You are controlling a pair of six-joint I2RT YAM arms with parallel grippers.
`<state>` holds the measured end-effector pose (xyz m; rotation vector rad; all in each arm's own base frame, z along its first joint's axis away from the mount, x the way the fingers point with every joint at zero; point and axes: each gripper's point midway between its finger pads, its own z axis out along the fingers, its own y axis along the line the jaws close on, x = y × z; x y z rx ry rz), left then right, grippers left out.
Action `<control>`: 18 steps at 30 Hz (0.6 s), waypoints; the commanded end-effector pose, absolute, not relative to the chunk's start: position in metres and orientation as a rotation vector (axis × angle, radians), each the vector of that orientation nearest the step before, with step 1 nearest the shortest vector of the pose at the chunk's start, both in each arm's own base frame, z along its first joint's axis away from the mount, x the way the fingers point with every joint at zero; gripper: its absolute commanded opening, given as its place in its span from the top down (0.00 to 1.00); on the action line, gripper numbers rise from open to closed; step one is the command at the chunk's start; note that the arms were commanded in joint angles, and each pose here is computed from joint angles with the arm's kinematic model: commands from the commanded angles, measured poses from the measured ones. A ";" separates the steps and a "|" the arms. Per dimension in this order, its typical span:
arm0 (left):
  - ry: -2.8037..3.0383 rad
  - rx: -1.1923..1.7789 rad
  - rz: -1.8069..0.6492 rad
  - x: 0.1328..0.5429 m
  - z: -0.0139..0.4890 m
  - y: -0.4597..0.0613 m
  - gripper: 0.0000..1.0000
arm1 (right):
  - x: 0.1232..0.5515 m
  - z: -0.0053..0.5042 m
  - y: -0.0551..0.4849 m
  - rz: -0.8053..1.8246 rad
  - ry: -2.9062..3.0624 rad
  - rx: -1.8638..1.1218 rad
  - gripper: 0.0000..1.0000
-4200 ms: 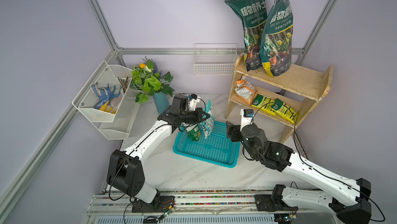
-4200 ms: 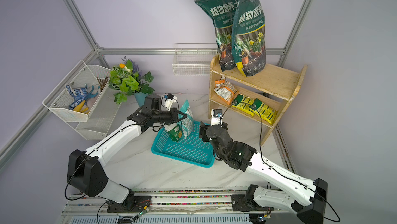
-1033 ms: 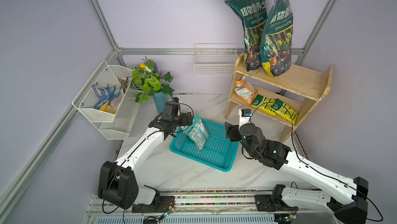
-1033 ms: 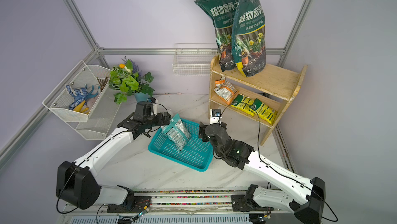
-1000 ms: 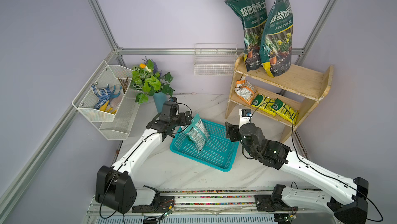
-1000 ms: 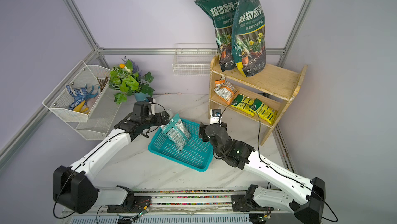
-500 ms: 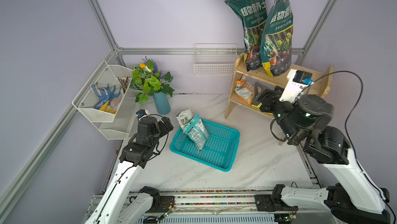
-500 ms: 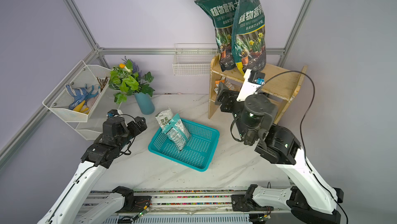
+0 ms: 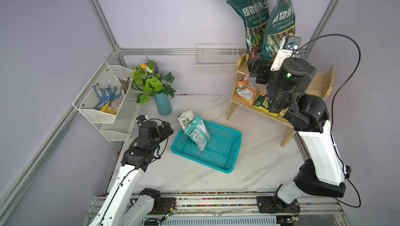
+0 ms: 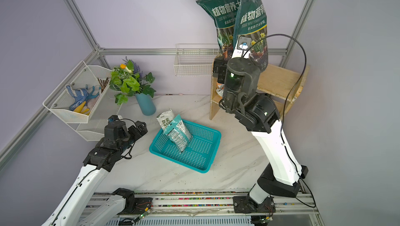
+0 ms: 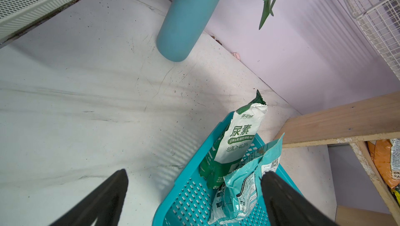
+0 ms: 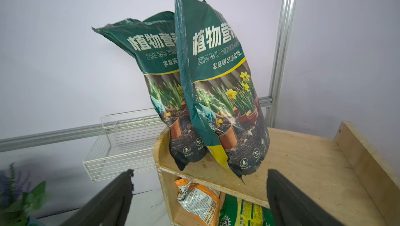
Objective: Take down the fertilizer bag from the shelf
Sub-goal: Pick up the fertilizer bag from the shelf.
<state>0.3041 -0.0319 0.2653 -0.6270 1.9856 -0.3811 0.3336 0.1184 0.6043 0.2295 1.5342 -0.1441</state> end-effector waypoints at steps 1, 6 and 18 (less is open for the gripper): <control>1.994 -0.633 -0.396 0.303 0.254 -0.033 0.00 | 0.345 0.604 0.099 -0.232 1.541 0.228 0.00; 1.994 -0.631 -0.403 0.303 0.255 -0.034 0.00 | 0.384 0.585 0.081 -0.306 1.576 0.242 0.00; 2.005 -0.624 -0.419 0.307 0.251 -0.037 0.00 | 0.437 0.567 0.066 -0.375 1.591 0.241 0.00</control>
